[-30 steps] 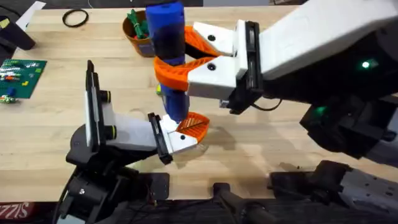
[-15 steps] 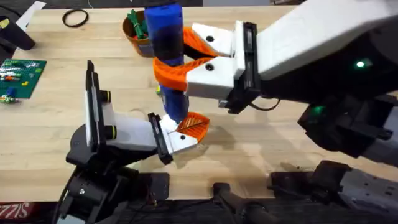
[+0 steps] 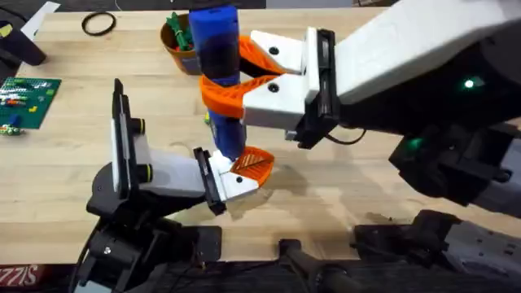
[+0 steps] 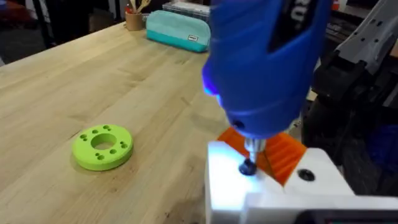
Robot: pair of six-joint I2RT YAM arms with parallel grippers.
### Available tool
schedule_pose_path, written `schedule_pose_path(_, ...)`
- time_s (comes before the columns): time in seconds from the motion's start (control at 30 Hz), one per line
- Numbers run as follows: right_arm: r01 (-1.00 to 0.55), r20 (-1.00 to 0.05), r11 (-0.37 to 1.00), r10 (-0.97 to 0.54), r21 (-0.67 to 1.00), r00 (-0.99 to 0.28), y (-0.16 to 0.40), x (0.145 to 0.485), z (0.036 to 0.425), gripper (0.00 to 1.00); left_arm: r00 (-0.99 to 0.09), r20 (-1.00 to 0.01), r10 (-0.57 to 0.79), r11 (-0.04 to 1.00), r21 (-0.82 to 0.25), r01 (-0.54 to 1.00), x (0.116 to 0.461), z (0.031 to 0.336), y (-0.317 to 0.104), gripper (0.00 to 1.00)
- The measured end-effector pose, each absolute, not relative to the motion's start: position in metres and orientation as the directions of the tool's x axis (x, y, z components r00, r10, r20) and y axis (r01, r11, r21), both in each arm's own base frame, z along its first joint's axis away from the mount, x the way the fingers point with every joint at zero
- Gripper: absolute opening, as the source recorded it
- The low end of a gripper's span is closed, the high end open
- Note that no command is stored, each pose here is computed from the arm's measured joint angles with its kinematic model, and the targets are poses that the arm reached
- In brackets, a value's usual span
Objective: Pick up the gripper from the table and insert it into the empty holder that is missing its gripper. Then pick up a screw, insert it into the mounting hole, and use the screwdriver to tighten it. Finally, clean up the table by picking up the vegetable and placing it into the bucket.
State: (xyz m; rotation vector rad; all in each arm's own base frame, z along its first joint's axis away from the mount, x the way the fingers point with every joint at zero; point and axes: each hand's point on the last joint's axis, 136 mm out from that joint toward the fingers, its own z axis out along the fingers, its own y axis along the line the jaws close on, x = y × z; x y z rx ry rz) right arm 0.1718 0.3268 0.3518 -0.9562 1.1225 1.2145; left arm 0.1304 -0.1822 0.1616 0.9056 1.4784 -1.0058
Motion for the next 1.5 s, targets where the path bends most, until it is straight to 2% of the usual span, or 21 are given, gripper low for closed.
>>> schedule_pose_path(1.2,-0.991,-0.981,0.129,0.196,0.031,-0.005,0.3291,0.1740,0.3470,0.051,-0.134,-0.991,0.017,0.353,-0.119,0.928,0.1304,0.1616,-0.1822,0.012)
schedule_pose_path(1.5,-0.992,-0.977,0.124,0.214,0.001,0.025,0.3298,0.1734,0.3501,0.051,-0.133,-0.991,0.016,0.354,-0.118,0.928,0.1307,0.1616,-0.1821,0.012)
